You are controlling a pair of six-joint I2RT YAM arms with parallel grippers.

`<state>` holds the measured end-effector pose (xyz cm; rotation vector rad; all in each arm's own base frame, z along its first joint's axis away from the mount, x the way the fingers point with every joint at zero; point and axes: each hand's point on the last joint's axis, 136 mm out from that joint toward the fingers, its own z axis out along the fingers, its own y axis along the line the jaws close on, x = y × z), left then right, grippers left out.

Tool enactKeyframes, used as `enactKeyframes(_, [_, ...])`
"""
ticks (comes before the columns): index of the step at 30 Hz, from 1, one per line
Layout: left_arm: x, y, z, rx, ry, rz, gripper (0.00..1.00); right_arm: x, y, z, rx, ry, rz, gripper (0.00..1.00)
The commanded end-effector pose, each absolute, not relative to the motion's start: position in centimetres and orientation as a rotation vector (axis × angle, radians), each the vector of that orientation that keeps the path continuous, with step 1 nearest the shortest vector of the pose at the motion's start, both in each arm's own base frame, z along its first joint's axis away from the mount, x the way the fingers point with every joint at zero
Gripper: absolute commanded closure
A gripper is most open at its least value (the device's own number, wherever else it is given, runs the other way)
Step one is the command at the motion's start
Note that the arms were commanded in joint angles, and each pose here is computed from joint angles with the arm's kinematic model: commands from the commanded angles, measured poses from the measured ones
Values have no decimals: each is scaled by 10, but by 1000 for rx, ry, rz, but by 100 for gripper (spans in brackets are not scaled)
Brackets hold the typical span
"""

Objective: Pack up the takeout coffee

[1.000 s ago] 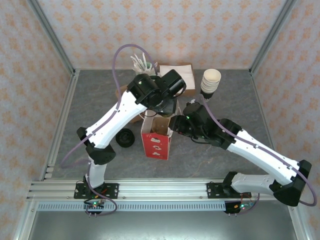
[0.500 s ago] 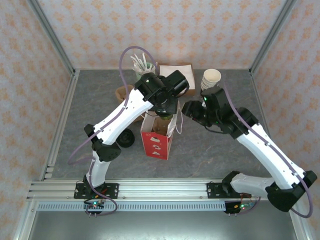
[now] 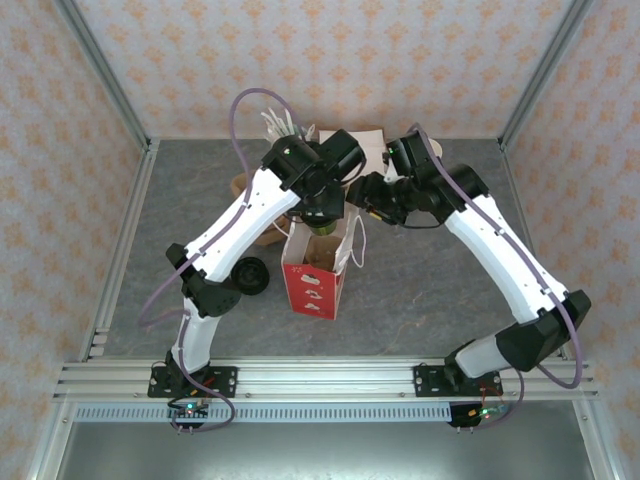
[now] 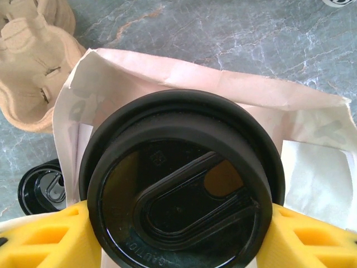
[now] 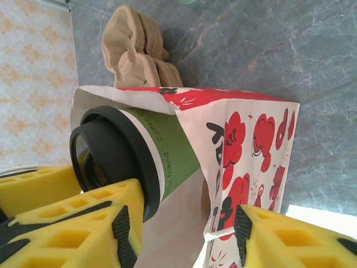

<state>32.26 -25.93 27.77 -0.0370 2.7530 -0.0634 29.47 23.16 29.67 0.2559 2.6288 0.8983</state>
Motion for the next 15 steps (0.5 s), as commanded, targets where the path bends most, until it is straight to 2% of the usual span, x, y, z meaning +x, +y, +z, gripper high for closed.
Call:
enactKeyframes(1, [314,-256,272,-32,2822,-60,38,283,229,293,193,2699,878,46])
enactKeyframes(9, [309,-260,255,-52,2854,-57,38,272,233,272,109,2830,854,48])
enactKeyframes(15, [314,-263,246,-70,2881,-58,38,275,237,266,75,2875,833,57])
